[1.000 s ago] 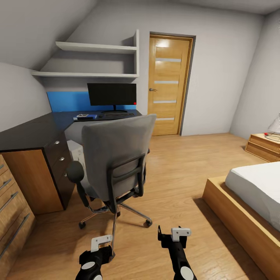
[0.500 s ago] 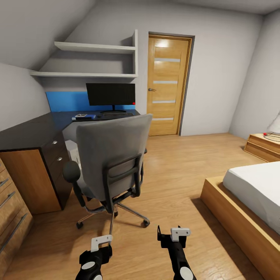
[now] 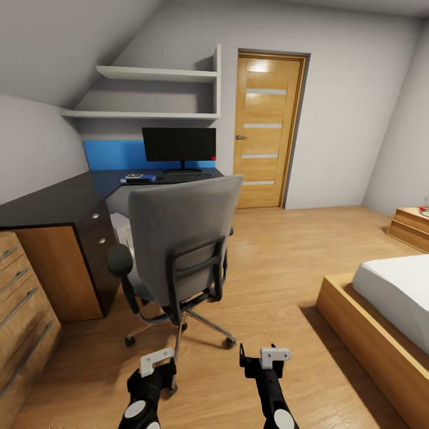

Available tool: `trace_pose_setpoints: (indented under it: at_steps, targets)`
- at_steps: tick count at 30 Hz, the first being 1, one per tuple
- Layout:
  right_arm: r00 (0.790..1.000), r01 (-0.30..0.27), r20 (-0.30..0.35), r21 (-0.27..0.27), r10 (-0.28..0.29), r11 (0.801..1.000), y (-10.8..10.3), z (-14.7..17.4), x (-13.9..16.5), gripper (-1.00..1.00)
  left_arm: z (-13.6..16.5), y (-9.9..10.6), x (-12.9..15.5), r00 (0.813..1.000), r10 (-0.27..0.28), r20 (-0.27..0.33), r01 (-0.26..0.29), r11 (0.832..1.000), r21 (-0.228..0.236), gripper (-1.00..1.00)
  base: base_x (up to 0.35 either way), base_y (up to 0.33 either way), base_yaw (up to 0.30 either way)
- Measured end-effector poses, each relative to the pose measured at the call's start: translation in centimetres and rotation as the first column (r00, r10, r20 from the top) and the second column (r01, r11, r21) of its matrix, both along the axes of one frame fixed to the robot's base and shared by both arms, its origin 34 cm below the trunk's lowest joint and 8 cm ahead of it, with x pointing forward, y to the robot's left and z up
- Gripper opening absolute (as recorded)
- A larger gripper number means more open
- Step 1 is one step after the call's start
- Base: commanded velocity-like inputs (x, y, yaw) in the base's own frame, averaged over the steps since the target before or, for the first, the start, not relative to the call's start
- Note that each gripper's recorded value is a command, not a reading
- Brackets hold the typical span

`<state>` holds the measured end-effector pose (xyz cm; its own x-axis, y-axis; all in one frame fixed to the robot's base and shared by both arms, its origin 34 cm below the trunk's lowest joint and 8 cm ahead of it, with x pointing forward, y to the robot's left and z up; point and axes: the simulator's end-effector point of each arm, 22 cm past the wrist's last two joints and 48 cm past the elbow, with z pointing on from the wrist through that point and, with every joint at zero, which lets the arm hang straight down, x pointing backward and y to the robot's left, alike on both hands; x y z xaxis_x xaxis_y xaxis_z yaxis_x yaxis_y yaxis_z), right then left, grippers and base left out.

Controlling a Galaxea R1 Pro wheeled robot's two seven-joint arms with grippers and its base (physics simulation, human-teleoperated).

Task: In the bedroom, organize the workspace by keeping the computer under the desk, ensuring the monitor is on the desk, placing the keyboard on the desk next to the monitor, placing the mouse on the desk next to the keyboard, moving the folder from the swivel chair onto the desk next to the mouse, stacking the notebook on top of the folder with the pen on top of the notebook, and positioning the swivel chair next to the desk.

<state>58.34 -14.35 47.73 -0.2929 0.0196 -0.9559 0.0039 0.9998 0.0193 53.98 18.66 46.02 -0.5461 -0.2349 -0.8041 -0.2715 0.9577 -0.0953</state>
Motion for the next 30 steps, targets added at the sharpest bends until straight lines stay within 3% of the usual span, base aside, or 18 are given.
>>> trace_pose_setpoints:
  at_steps: [12,22,30]
  targets:
    - [1.0,0.005,-0.005,-0.008,-0.005,1.0,-0.4,-0.5,-0.1,1.0,1.5,-0.9,0.5,0.999,-0.009,0.044,0.01,1.0,-0.022,1.0,0.0,0.0,0.244]
    - [0.999,-0.004,0.041,-0.028,0.005,1.0,-0.6,0.4,0.1,1.0,5.3,-2.5,1.6,0.993,-0.027,0.117,0.036,0.997,-0.073,1.0,0.0,0.0,0.032]
    - [0.999,-0.014,0.051,-0.032,0.015,0.999,-0.2,0.6,0.2,1.0,5.6,-4.1,1.1,0.991,-0.072,0.109,0.08,0.994,-0.075,1.0,0.0,-0.01,0.001]
